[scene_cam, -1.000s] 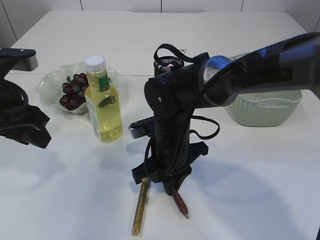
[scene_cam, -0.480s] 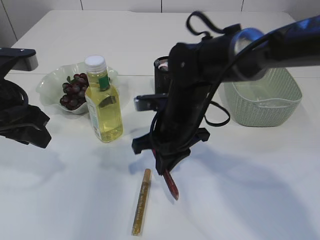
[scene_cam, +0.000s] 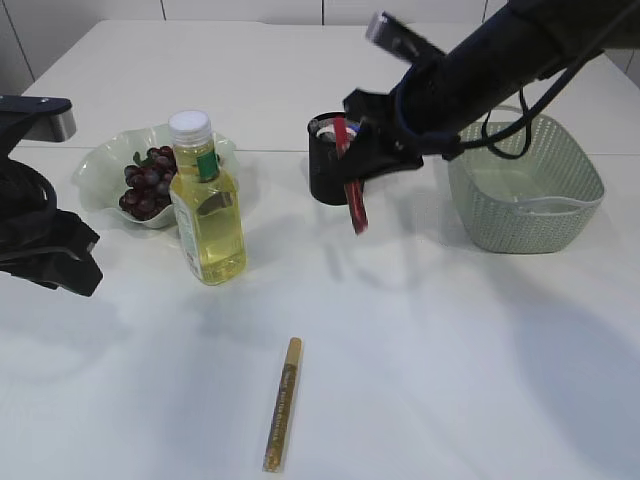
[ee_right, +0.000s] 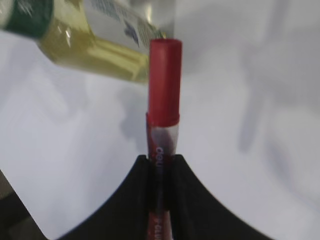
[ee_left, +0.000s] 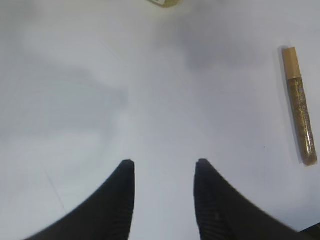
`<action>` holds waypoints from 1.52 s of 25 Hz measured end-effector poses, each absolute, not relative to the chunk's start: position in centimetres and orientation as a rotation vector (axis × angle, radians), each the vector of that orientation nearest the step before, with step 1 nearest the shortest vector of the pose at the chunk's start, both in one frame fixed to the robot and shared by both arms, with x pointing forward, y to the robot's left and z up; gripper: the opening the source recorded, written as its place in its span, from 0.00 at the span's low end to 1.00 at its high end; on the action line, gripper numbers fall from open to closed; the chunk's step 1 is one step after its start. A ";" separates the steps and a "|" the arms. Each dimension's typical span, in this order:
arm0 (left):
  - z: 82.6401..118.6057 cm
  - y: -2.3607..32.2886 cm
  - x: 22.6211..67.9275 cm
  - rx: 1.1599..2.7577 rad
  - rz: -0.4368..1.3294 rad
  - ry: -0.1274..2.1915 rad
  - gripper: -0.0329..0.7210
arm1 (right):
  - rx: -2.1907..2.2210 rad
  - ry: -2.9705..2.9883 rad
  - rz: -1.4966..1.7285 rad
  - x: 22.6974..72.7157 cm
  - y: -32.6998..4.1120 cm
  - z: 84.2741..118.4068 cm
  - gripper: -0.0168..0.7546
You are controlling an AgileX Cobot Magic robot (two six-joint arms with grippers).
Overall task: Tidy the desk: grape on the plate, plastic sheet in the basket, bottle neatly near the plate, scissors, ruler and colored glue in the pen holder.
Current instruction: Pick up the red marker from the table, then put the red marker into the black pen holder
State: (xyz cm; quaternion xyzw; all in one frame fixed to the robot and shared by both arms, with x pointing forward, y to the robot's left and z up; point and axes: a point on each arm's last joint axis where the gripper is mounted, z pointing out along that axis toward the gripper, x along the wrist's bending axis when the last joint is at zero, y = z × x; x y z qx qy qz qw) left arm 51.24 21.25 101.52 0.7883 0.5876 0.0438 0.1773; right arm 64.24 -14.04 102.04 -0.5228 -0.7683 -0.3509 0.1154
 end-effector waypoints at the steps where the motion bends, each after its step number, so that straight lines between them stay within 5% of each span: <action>1: 101.5 21.2 51.2 2.231 0.124 1.663 0.43 | -1.532 -2.235 -1.098 64.8 -14.7 102.7 0.15; 11: 101.5 21.2 51.2 2.231 0.124 1.663 0.43 | -1.422 -2.168 -1.819 69.5 -16.7 108.6 0.15; 38: 101.4 21.4 51.0 2.266 0.118 1.665 0.43 | -1.135 -2.484 -2.262 78.4 -15.9 100.1 0.15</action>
